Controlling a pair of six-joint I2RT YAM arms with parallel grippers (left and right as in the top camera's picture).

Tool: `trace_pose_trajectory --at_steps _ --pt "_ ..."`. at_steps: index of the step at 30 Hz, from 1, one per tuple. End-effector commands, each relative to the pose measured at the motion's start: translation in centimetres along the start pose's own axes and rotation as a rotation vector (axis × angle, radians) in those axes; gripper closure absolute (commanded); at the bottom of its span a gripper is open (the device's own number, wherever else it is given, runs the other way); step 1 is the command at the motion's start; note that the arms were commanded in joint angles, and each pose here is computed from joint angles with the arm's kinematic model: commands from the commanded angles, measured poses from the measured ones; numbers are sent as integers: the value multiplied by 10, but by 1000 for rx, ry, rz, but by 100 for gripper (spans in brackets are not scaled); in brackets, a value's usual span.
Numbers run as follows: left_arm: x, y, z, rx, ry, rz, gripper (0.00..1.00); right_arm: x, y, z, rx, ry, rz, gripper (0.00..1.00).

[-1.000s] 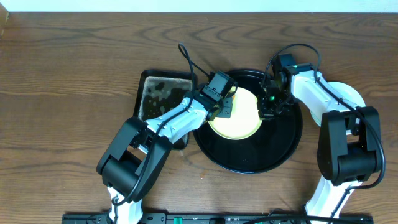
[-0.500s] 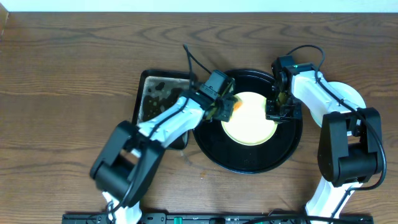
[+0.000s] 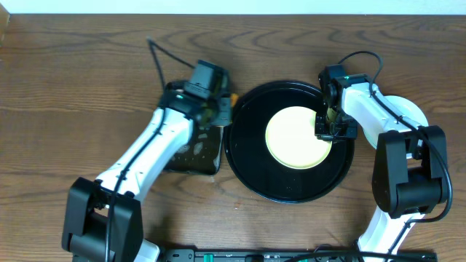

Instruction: Clean dirty plates on tray and stack at the side

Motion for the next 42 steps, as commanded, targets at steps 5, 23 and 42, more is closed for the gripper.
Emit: trace_pose_trajectory --at_steps 5,23,42 --pt "51 -2 16 89 -117 -110 92 6 -2 -1 -13 12 -54 80" --pt "66 -1 24 143 -161 -129 92 20 -2 3 49 -52 -228 86" --pt "66 -1 24 143 -161 -129 92 30 27 15 74 -104 -418 99"
Point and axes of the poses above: each gripper's point midway between its finger pads, its own y axis out along the fingers, its own x axis along the line the jaws close on, z = x × y, the point moved 10 cm from there along -y, back along the fingers, and after that the axes turned 10 degrees about y, right-handed, at the moved point
